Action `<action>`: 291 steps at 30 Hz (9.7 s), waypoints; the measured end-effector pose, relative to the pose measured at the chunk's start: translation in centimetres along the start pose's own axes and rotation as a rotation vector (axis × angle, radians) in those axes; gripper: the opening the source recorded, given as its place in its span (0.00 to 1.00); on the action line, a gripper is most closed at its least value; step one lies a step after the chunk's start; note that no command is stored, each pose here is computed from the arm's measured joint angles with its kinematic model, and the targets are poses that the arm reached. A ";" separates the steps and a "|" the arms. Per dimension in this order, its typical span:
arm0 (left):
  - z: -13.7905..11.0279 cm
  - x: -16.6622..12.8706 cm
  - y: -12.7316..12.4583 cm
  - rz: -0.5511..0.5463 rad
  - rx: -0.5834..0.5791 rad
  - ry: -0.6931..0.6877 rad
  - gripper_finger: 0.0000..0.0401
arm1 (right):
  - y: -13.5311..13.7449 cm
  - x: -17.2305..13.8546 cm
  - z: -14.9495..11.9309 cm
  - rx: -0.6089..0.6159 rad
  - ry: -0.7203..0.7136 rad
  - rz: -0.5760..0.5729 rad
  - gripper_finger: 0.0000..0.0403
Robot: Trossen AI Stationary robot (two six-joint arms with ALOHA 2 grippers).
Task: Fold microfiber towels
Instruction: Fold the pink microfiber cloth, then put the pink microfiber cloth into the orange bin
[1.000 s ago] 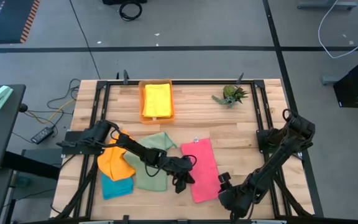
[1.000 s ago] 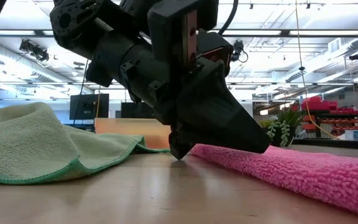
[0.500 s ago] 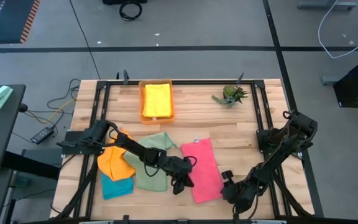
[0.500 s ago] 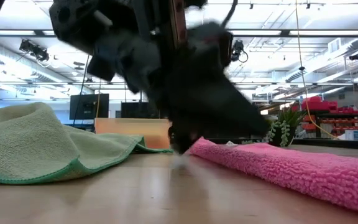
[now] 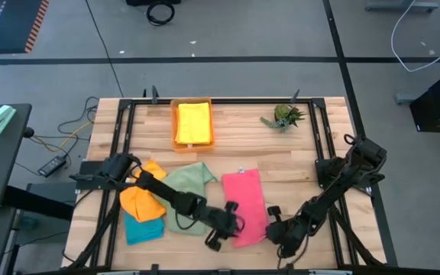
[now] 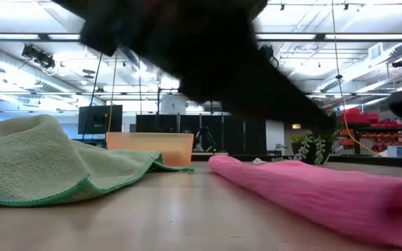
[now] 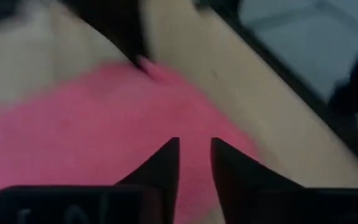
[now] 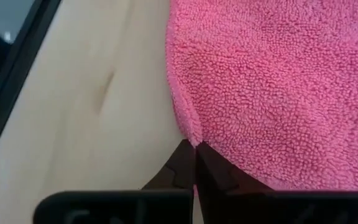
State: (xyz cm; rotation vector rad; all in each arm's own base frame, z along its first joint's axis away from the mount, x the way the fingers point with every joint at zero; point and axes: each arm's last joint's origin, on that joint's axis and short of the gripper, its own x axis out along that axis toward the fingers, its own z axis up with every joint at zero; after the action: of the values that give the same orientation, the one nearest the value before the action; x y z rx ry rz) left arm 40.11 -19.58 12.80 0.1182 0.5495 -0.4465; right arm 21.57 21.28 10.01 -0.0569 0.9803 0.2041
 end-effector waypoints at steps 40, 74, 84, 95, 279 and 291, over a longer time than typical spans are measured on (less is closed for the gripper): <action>-2.8 1.2 0.0 -0.057 -0.145 0.156 0.05 | -1.0 0.0 1.2 0.158 -0.036 0.013 0.01; 3.7 -6.2 3.9 0.247 -0.801 0.029 0.01 | -7.2 -8.8 4.3 0.649 0.062 0.139 0.01; 0.8 -4.3 7.8 0.291 -0.807 0.116 0.01 | -9.5 -6.5 3.5 0.680 0.173 -0.004 0.01; 0.2 -4.2 9.0 0.312 -0.804 0.132 0.02 | -11.4 -6.2 3.9 0.704 0.121 -0.105 0.01; -2.0 -3.6 13.4 0.378 -1.116 0.090 0.80 | -4.9 -8.5 -6.1 1.490 -0.384 0.005 0.45; -2.5 -2.8 13.3 0.435 -1.135 0.049 0.75 | -5.2 -6.4 -6.6 1.538 -0.317 -0.059 0.54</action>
State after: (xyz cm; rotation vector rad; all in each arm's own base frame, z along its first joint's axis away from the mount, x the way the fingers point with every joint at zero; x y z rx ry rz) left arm 42.66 -6.04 12.04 -0.8293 0.7341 0.3316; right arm 13.73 14.32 11.38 1.3083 0.6080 -0.6119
